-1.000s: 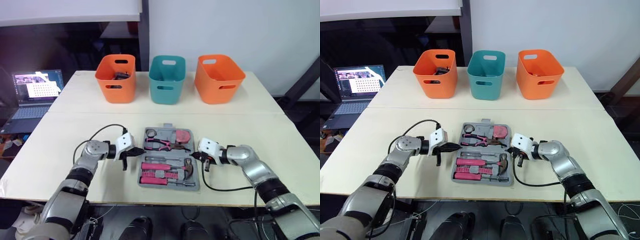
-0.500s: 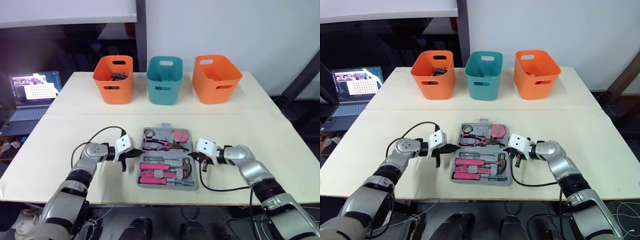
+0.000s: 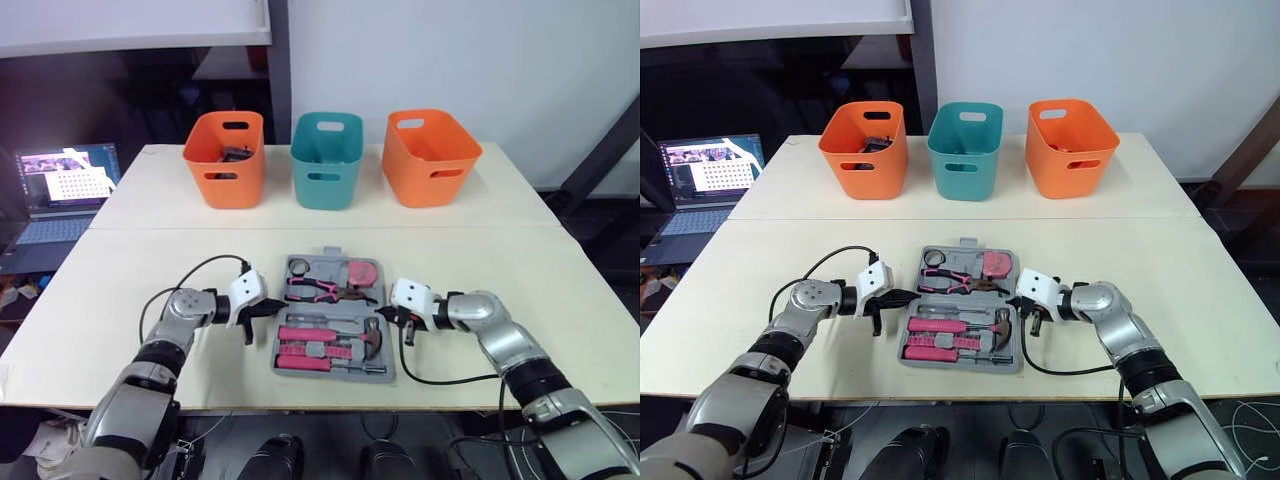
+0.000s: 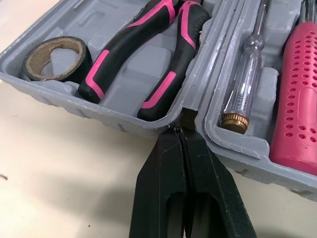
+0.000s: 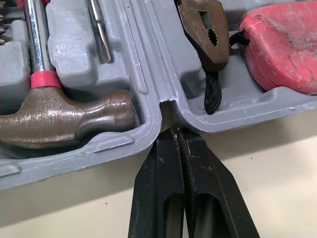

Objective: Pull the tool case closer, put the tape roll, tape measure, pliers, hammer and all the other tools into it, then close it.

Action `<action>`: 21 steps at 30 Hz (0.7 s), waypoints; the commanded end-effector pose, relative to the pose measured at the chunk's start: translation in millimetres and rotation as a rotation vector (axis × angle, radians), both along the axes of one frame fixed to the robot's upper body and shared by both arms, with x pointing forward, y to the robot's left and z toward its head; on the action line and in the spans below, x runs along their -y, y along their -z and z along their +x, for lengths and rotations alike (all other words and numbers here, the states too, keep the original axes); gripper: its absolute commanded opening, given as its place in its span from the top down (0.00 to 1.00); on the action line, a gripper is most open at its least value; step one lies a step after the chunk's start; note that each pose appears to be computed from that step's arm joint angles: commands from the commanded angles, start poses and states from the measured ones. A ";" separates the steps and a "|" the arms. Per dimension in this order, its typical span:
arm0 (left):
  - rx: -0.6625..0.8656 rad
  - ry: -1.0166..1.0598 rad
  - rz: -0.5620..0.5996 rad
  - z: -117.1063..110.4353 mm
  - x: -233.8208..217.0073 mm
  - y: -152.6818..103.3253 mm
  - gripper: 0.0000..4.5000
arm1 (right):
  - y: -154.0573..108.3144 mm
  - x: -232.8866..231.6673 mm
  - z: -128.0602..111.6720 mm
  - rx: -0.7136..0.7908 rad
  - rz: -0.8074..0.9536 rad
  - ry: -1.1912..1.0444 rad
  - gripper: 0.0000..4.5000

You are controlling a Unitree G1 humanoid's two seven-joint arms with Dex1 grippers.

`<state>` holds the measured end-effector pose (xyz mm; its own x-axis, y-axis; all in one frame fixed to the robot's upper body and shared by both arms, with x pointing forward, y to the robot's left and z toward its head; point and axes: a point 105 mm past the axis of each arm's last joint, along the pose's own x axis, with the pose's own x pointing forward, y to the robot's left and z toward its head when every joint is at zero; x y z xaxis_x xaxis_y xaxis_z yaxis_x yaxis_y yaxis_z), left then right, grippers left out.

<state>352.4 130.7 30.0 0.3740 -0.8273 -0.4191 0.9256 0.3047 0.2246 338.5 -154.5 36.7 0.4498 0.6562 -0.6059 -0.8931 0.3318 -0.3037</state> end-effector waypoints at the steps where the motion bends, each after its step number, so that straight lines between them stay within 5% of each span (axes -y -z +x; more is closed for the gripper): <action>1: -0.040 0.091 -0.014 -19.6 11.2 10.6 1.00 | -2.1 -28.6 -13.8 -0.009 0.041 -0.111 0.98; 21: -0.160 0.075 -0.061 -69.7 -0.1 24.8 1.00 | 5.9 -34.5 -53.3 -0.103 0.072 -0.097 0.98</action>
<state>294.0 146.8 12.0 0.3161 -0.8525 -0.4162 0.9471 0.3095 0.0852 296.0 -141.1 28.6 0.3883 0.6724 -0.6301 -0.9199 0.3236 -0.2215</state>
